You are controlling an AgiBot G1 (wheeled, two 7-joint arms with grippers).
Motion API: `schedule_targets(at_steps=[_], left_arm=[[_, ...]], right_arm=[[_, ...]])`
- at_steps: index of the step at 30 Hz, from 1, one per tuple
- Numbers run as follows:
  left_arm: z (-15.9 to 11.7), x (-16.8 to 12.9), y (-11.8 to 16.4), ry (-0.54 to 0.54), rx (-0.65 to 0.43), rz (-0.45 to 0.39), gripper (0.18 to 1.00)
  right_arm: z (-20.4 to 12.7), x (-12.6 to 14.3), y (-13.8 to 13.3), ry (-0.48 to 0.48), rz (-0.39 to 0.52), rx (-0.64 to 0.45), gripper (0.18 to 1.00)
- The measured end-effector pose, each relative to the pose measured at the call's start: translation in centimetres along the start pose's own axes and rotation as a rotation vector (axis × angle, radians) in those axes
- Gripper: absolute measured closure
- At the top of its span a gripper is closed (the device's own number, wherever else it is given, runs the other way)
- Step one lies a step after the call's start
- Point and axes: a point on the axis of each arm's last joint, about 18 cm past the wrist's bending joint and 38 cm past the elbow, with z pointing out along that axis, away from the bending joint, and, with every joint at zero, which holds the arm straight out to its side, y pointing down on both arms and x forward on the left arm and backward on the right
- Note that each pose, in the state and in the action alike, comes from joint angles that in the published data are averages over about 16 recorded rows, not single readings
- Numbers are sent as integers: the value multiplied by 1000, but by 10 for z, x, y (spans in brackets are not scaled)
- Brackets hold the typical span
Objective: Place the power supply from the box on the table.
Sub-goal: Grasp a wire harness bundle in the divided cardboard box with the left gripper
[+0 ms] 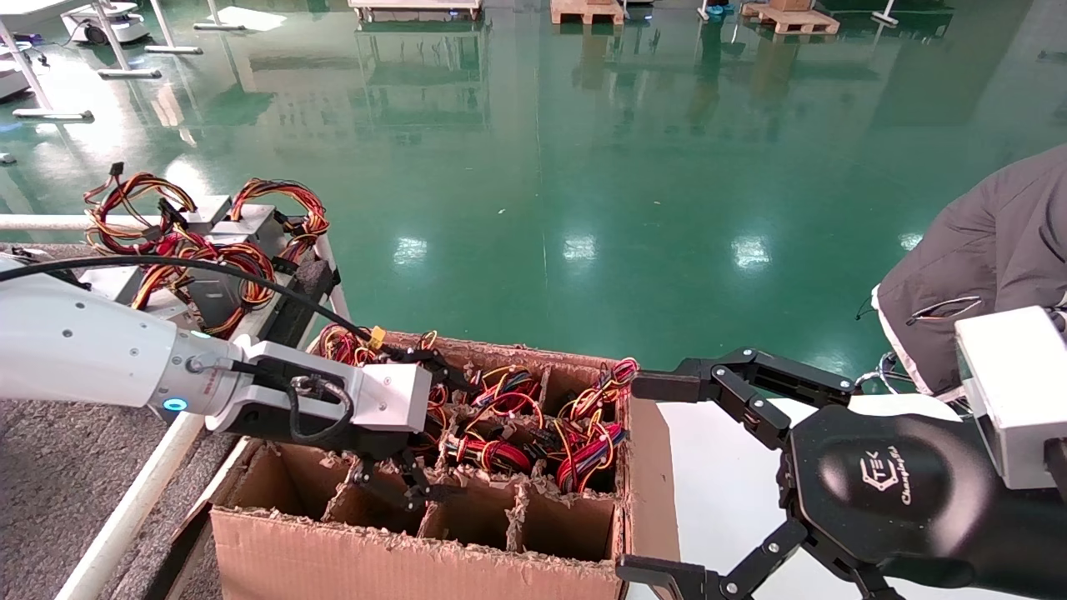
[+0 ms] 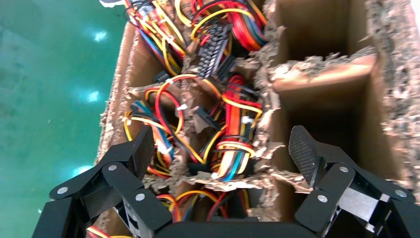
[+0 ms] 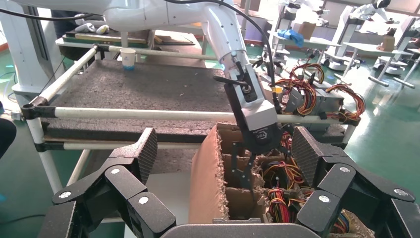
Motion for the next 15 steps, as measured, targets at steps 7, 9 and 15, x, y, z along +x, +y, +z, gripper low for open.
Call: schedule_targets(at_steps=[7, 9, 15], left_arm=[[5, -4, 2, -13, -10, 2, 186], [6, -5, 2, -15, -10, 2, 186], [10, -6, 2, -14, -9, 1, 186]], right_arm=[[0, 0, 0, 0, 0, 0, 178], [0, 0, 0, 0, 0, 0, 178], [0, 0, 0, 0, 0, 0, 178]])
